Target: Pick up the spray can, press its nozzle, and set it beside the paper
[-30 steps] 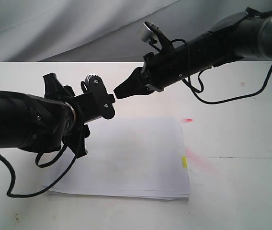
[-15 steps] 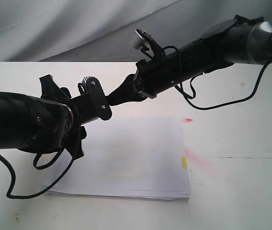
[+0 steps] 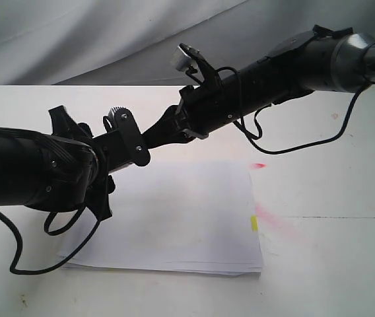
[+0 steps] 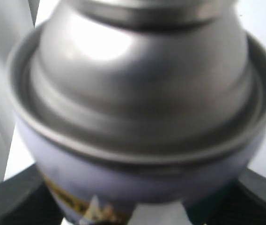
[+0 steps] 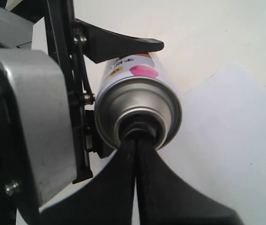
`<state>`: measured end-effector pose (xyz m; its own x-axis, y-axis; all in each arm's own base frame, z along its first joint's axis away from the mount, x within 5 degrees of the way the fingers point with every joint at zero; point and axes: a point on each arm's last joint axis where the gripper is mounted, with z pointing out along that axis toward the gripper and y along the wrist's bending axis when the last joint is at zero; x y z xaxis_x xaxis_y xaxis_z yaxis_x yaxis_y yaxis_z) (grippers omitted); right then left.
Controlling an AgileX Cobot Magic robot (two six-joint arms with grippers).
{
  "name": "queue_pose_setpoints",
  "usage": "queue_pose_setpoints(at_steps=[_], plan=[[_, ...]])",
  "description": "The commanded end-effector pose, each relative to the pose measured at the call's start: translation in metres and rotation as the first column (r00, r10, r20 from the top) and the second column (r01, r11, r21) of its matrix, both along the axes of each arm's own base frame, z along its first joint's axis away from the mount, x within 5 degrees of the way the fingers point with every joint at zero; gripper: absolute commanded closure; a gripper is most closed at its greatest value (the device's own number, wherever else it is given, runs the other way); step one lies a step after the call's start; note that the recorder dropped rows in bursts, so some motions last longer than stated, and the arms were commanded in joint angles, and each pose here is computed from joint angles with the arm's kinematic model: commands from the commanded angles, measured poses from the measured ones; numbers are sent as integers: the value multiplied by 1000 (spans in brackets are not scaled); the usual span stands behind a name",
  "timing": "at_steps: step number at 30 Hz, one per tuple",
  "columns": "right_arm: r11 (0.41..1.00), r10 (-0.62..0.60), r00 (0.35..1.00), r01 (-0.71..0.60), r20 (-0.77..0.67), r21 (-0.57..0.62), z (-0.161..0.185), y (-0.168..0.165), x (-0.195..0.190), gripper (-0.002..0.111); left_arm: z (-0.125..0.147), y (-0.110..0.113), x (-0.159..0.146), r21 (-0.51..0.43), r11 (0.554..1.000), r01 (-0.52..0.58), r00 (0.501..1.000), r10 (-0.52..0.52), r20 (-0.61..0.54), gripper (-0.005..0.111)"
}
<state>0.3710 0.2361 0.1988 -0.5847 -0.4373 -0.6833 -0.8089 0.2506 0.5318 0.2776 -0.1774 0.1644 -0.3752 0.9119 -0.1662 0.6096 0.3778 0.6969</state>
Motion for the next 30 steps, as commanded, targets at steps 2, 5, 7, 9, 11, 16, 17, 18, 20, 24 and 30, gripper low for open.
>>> queue_pose_setpoints(at_steps=[2, 5, 7, 9, 11, 16, 17, 18, 20, 24, 30], plan=[[1000, -9, 1000, 9, 9, 13, 0, 6, 0, 108, 8, -7, 1, -31, 998, 53, 998, -52, 33, 107], [1000, -14, 1000, 13, 6, 20, 1, 7, 0, 108, 8, -7, 1, -31, 998, 53, 998, -52, 33, 107], [1000, -14, 1000, 13, 6, 20, 1, 7, 0, 108, 8, -7, 1, -31, 998, 53, 998, -52, 33, 107], [1000, -14, 1000, 13, 6, 20, 1, 7, 0, 108, 8, -7, 1, -31, 998, 53, 998, -52, 33, 107], [1000, -14, 1000, 13, 6, 20, 1, 7, 0, 108, 8, -7, 1, -31, 998, 53, 998, -52, 33, 107], [1000, -16, 1000, 16, 4, 25, 1, 7, 0, 108, 8, -7, 1, -31, 998, 53, 998, -52, 33, 107], [1000, -16, 1000, 16, 4, 25, 1, 7, 0, 108, 8, -7, 1, -31, 998, 53, 998, -52, 33, 107], [1000, -16, 1000, 16, 4, 25, 1, 7, 0, 108, 8, -7, 1, -31, 998, 53, 998, -52, 33, 107], [1000, -16, 1000, 16, 4, 25, 1, 7, 0, 108, 8, -7, 1, -31, 998, 53, 998, -52, 33, 107], [999, -19, 1000, 19, 1, 27, 1, 7, 1, 108, 8, -7, 1, -31, 998, 53, 998, -52, 33, 107], [999, -25, 1000, 26, -12, 32, -3, 8, 2, 108, 8, -7, 1, -31, 998, 53, 998, -52, 33, 107]])
